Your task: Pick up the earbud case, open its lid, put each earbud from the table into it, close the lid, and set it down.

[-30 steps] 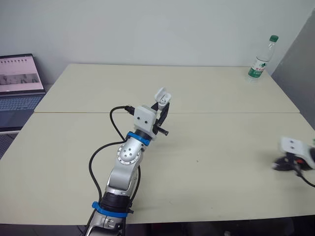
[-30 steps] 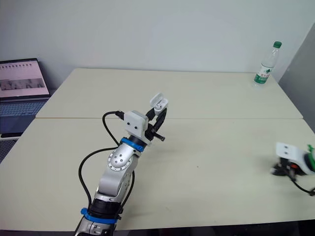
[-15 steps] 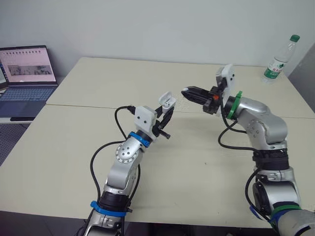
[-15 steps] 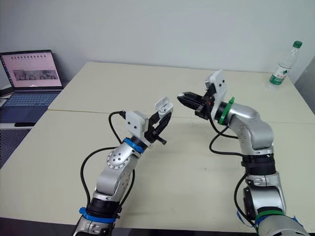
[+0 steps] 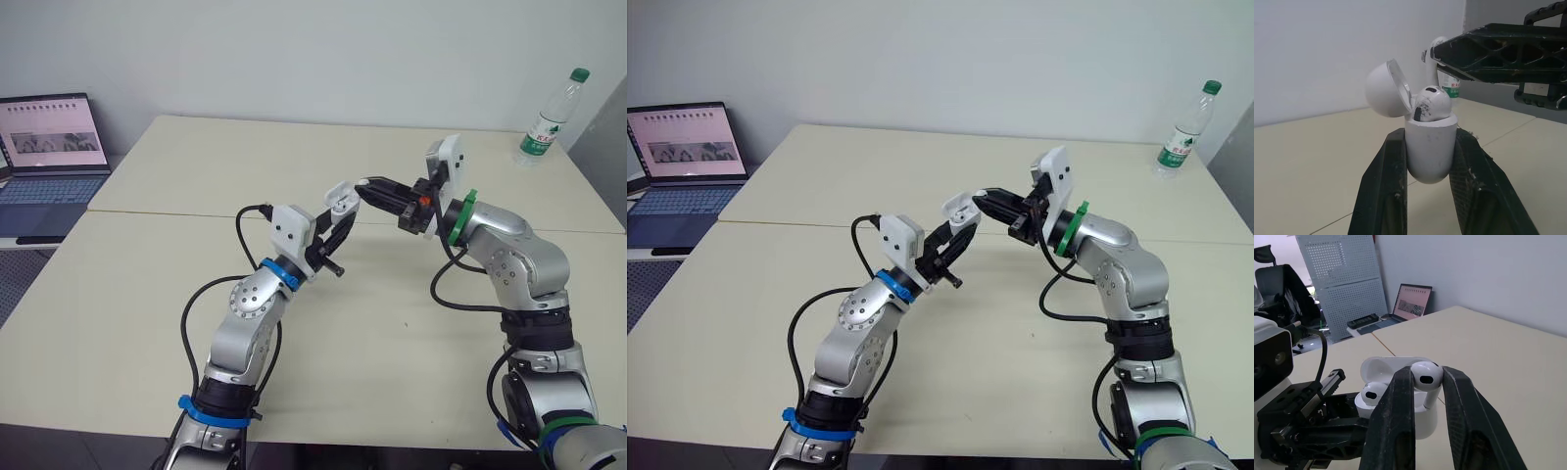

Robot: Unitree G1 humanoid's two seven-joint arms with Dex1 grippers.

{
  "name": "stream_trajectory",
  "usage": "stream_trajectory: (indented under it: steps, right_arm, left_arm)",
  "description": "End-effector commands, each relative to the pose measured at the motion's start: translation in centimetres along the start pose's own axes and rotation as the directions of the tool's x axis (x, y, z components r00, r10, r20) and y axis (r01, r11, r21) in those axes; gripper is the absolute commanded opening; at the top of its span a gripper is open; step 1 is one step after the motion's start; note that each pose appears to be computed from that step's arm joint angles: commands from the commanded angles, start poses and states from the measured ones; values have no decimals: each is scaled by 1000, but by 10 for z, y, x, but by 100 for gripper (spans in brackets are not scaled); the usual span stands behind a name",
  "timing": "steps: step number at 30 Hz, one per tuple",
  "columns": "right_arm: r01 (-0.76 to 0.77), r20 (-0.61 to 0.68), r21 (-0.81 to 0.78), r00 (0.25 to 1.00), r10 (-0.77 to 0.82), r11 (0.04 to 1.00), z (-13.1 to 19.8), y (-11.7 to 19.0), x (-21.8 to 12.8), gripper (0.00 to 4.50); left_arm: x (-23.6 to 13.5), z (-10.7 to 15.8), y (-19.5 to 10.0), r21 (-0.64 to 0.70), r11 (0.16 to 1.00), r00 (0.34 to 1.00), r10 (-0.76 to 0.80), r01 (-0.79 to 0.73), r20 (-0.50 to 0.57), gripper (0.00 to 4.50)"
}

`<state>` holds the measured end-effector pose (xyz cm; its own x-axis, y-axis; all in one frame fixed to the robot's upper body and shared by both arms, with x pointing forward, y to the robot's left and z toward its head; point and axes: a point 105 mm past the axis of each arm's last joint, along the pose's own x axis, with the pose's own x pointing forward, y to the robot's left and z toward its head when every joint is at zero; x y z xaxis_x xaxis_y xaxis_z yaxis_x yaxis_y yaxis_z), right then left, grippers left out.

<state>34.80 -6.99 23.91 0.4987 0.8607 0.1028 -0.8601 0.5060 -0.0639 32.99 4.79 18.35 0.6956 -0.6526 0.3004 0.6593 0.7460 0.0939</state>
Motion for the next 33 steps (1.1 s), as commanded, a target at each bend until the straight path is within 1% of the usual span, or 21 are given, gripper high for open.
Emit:
stream_trajectory:
  steps: [1, 8, 20, 22, 23, 25, 29, 33]
  right_arm:
    - [-17, 21, -51, 1000, 19, 999, 10, 4, -1, 46]
    - [-48, 17, -62, 999, 49, 997, 12, 8, -3, 46]
    - [-69, -58, -113, 996, 63, 991, -6, 10, -3, 46]
    - [-67, -55, -109, 997, 61, 992, -5, 9, -2, 120]
    - [-63, -49, -106, 997, 58, 992, -4, 9, -2, 141]
    - [-56, -43, -106, 998, 52, 993, -2, 7, -2, 211]
    - [-38, -29, -98, 999, 35, 994, 1, 2, -4, 211]
    - [-43, 17, -40, 999, 44, 998, 15, -4, -11, 211]
  left_arm:
    - [3, 22, -10, 22, 999, 996, -32, 31, 81, 77]
    - [1, 20, -11, 22, 999, 996, -28, 27, 79, 77]
    - [3, 23, -16, 30, 999, 995, -46, 44, 87, 77]
    - [2, 23, -15, 31, 999, 995, -46, 43, 86, 77]
    - [2, 23, -15, 31, 999, 995, -46, 43, 86, 77]
    - [2, 23, -15, 30, 999, 995, -46, 43, 84, 77]
    - [2, 22, -16, 29, 999, 996, -47, 44, 82, 77]
    - [2, 22, -15, 30, 999, 996, -44, 42, 80, 77]
